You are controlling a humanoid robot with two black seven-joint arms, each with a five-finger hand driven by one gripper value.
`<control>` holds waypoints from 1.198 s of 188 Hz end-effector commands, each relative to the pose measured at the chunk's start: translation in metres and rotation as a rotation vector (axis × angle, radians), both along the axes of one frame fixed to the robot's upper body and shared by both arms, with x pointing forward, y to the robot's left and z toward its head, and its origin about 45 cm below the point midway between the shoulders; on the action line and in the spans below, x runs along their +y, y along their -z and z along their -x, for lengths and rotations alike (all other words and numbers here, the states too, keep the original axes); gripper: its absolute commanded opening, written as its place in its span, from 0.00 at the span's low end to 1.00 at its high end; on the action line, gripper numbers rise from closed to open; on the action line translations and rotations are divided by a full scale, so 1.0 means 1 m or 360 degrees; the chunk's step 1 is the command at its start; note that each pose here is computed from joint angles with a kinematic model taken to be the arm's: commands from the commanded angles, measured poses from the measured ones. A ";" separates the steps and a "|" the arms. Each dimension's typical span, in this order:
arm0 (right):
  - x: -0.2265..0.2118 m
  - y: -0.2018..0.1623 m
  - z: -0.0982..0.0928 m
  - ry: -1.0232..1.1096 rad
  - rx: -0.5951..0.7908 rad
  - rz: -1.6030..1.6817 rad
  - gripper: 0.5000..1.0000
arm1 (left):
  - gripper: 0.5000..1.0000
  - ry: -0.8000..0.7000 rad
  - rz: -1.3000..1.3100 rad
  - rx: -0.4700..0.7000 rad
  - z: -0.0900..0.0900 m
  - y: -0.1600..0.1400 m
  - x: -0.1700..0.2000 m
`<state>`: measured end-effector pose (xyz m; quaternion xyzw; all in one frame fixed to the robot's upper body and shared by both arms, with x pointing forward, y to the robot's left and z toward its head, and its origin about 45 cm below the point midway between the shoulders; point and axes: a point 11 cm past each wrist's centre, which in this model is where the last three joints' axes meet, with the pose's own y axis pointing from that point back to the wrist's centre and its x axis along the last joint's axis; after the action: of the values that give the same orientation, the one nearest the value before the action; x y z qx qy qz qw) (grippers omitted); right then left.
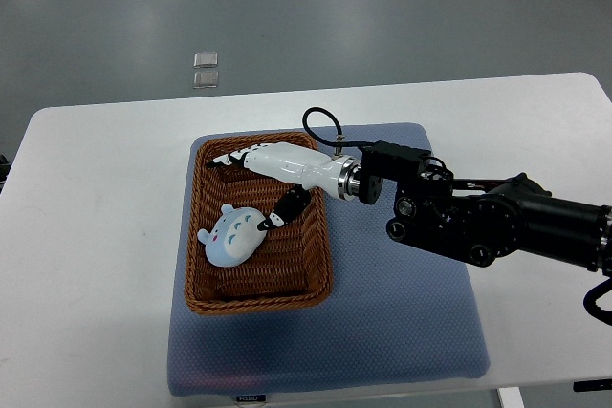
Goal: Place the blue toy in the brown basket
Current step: 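Open the right hand and withdraw it away from the basket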
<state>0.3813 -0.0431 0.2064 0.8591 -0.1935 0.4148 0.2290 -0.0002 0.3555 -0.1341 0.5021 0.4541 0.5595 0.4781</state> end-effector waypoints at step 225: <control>-0.173 0.017 -0.085 0.1179 0.1749 -0.1788 0.83 | 1.00 0.0000 0.0000 0.0000 0.000 0.000 0.000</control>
<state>0.4659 -0.2102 0.1901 0.8133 -0.4890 -0.3142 -0.0274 -0.0002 0.3555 -0.1341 0.5021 0.4542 0.5595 0.4782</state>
